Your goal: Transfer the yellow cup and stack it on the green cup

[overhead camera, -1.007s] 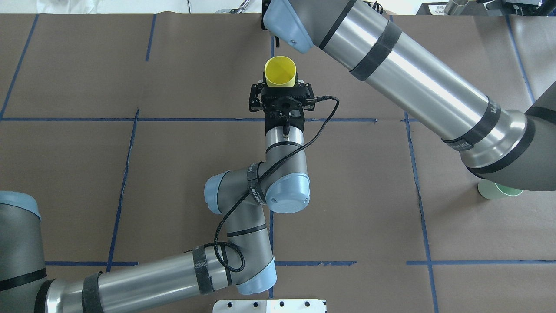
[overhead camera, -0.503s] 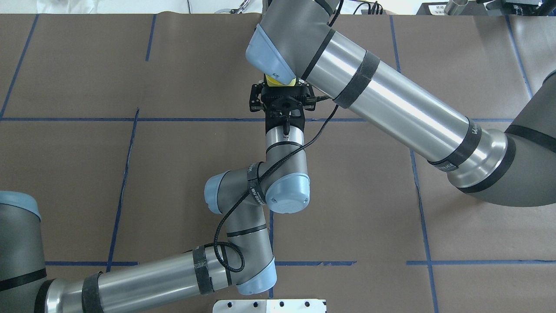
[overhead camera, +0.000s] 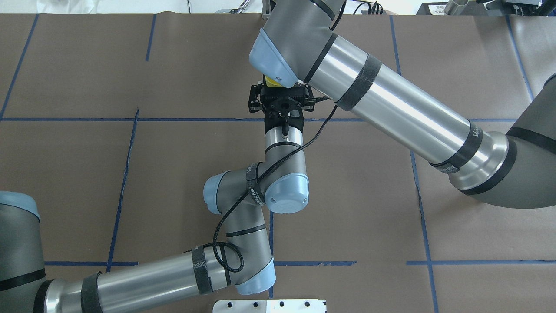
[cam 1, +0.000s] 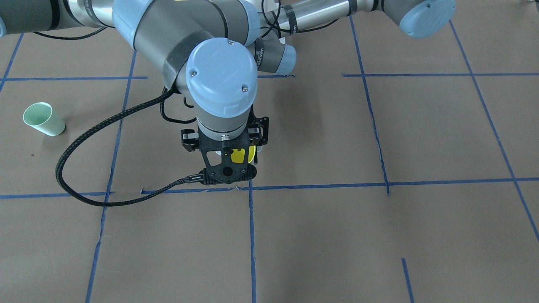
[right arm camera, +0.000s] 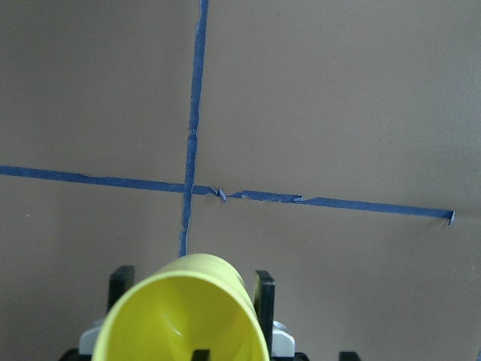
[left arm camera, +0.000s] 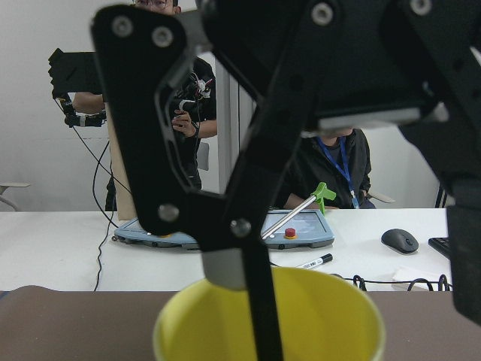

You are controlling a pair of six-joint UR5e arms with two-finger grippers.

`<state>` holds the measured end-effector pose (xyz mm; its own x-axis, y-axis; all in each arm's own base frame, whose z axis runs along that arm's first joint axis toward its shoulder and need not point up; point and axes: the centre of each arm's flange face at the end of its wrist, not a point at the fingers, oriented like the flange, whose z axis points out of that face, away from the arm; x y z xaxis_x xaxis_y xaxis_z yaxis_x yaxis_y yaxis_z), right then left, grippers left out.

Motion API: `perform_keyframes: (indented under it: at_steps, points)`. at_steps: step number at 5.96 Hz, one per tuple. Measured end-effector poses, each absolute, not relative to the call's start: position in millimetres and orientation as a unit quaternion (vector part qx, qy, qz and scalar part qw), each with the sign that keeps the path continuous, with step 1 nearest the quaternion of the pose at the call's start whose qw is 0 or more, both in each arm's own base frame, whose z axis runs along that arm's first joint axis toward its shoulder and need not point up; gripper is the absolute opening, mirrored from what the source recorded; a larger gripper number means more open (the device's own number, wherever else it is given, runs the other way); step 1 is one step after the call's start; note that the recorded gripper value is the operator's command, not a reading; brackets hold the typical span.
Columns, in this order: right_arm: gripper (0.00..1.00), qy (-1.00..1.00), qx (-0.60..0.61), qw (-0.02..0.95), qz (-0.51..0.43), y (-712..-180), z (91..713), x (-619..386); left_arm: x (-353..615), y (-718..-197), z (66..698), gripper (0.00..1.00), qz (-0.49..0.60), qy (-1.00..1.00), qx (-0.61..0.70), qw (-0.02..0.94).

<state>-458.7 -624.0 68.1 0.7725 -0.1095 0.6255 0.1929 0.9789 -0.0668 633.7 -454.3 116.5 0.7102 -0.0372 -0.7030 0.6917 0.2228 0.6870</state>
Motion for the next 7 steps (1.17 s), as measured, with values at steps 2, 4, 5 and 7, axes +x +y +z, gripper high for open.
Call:
perform_keyframes:
  at_steps: [2,4,5,7]
  points:
    - [0.34,-0.33,-0.062,0.938,-0.081,-624.8,67.9,-457.8,633.1,-454.1,116.1,0.33,-0.25,0.287,0.571,0.727]
    - [0.0,-0.333,-0.059,0.937,-0.082,-625.8,68.0,-457.3,632.8,-453.9,115.7,0.38,-0.25,0.288,0.571,0.727]
    - [0.0,-0.336,-0.057,0.936,-0.083,-626.2,67.2,-457.3,632.8,-453.8,115.1,0.73,-0.249,0.287,0.571,0.728]
    - [0.0,-0.339,-0.056,0.936,-0.079,-629.3,67.3,-453.3,632.8,-454.2,119.9,1.0,-0.245,0.283,0.572,0.73]
